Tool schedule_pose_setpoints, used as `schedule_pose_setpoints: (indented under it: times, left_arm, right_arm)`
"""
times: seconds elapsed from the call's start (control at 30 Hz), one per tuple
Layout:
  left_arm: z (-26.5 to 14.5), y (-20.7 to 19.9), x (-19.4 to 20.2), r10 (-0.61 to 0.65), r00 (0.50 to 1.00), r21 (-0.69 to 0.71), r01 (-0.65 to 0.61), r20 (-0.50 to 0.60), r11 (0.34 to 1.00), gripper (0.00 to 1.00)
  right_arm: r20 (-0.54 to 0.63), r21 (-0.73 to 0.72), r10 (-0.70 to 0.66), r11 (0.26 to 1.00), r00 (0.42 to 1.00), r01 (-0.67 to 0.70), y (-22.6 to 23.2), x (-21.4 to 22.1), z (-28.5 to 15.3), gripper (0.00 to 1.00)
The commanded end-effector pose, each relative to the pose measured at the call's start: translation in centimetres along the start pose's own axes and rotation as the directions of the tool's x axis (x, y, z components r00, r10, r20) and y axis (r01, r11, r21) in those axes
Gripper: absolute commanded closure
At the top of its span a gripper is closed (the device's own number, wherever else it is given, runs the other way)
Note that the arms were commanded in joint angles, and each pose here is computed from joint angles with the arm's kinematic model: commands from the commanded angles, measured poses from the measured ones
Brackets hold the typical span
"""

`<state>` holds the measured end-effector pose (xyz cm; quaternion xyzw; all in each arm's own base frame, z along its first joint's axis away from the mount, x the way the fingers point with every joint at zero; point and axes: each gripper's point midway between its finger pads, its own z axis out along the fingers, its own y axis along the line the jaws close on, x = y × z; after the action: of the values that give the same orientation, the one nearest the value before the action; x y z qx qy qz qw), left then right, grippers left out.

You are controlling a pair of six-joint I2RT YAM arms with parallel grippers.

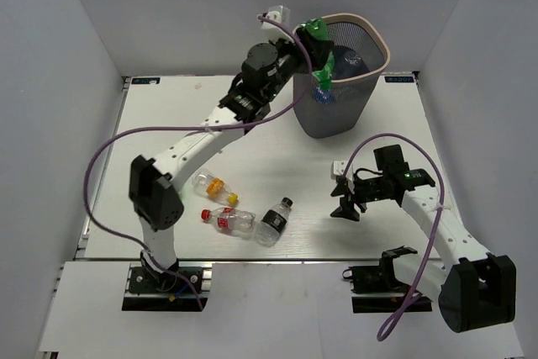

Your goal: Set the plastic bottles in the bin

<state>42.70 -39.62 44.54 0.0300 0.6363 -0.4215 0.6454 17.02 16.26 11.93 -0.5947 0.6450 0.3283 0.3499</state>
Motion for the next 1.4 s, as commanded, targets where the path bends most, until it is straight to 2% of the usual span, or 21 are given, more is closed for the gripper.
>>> schedule_pose_setpoints:
  times: [0.0,0.13,0.23,0.27,0.33,0.4,0.47,0.57,0.63,0.67,0.7,0.77,0.87,0.9,0.97,1.03,1.07,1.13,1.23,1.3,1.37]
  left_arm:
    - [2.9,-1.9,-0.6,-0.066,0.994,0.097,0.057,0.086,0.994,0.66]
    - [6.2,-2.1,-2.7,-0.107,0.974,0.091,0.091,0.201,0.992,0.62]
    - [7.6,-1.9,-3.0,-0.096,0.968,0.050,0.086,0.233,0.995,0.52]
    - [8.1,-1.3,-2.3,-0.076,0.971,0.024,0.072,0.225,0.997,0.45]
    - [8.6,-0.2,-1.2,-0.055,0.975,-0.011,0.059,0.217,0.998,0.16]
    - [8.4,0.2,-1.0,-0.024,0.981,-0.042,0.032,0.192,0.999,0.00]
    - [7.8,0.8,-0.1,-0.003,0.988,-0.064,0.013,0.158,0.998,0.00]
    - [5.6,0.1,-2.7,0.096,0.985,-0.082,-0.085,0.145,0.993,0.00]
    - [3.9,1.3,-1.7,0.192,0.981,-0.128,-0.186,0.034,0.974,0.00]
    - [1.8,0.5,-4.3,0.213,0.976,-0.136,-0.206,0.039,0.969,0.00]
    - [0.3,2.6,-1.4,0.243,0.968,-0.174,-0.251,-0.070,0.952,0.00]
    - [-2.7,3.9,-1.5,0.249,0.962,-0.210,-0.269,-0.115,0.940,0.00]
    - [-10.0,6.9,-1.3,0.233,0.951,-0.310,-0.288,-0.204,0.906,0.00]
    - [-12.5,9.2,1.2,0.211,0.937,-0.363,-0.307,-0.280,0.880,0.00]
    - [-18.4,10.9,1.2,0.099,0.949,-0.490,-0.242,-0.300,0.837,0.00]
    - [-24.2,14.1,4.9,0.004,0.913,-0.596,-0.269,-0.408,0.757,0.00]
    - [-26.8,14.6,5.2,-0.092,0.934,-0.673,-0.177,-0.344,0.719,0.00]
    - [-29.9,15.1,6.4,-0.183,0.925,-0.729,-0.131,-0.334,0.672,0.00]
    - [-34.2,15.9,9.0,-0.342,0.897,-0.814,-0.031,-0.279,0.581,0.00]
    - [-36.3,16.2,11.2,-0.452,0.859,-0.862,0.025,-0.241,0.506,0.00]
    - [-38.2,16.3,13.4,-0.534,0.815,-0.899,0.039,-0.223,0.435,0.00]
  right_arm:
    - [-0.008,-0.020,-0.034,0.999,0.999,0.033,0.3,0.4,0.6,0.33]
    - [-0.025,-0.003,-0.027,1.000,0.999,0.027,0.3,0.7,0.7,0.33]
    - [-0.028,-0.012,-0.017,1.000,0.999,0.017,0.9,1.1,1.0,0.33]
    - [-0.027,-0.012,-0.006,1.000,1.000,0.006,1.0,1.2,1.0,0.33]
    - [-0.025,-0.019,0.003,1.000,1.000,-0.003,1.4,1.4,1.2,0.31]
    - [-0.018,-0.004,-0.001,1.000,1.000,0.001,1.3,1.3,1.2,0.27]
    - [0.016,0.000,-0.046,0.999,0.999,0.046,0.9,0.3,1.4,0.22]
    - [0.088,-0.046,-0.188,0.980,0.978,0.192,1.2,-1.3,1.8,0.19]
    - [0.131,-0.043,-0.384,0.919,0.914,0.392,0.8,-1.9,2.6,0.17]
    - [0.133,-0.041,-0.413,0.906,0.901,0.422,0.5,-1.9,3.0,0.15]
    - [0.133,-0.016,-0.500,0.862,0.856,0.506,-0.6,-2.3,3.6,0.15]
    - [0.145,-0.066,-0.563,0.815,0.814,0.575,-0.7,-2.1,5.1,0.15]
    - [0.169,-0.120,-0.694,0.690,0.700,0.714,-0.6,-3.1,6.5,0.12]
    - [0.185,-0.176,-0.696,0.672,0.694,0.720,-0.3,-2.7,7.7,0.12]
    - [0.198,-0.212,-0.745,0.602,0.637,0.770,-0.4,-3.0,8.9,0.12]
    - [0.206,-0.245,-0.777,0.548,0.595,0.800,-0.4,-3.4,10.1,0.11]
    - [0.216,-0.261,-0.791,0.518,0.573,0.814,-0.4,-4.0,11.3,0.11]
    - [0.206,-0.244,-0.807,0.505,0.553,0.828,-1.1,-4.7,12.3,0.11]
    - [0.211,-0.290,-0.823,0.462,0.527,0.838,-0.5,-4.5,13.8,0.11]
    - [0.234,-0.349,-0.841,0.396,0.488,0.850,0.6,-4.3,14.2,0.11]
    - [0.237,-0.434,-0.817,0.395,0.525,0.810,1.6,-2.7,14.7,0.11]
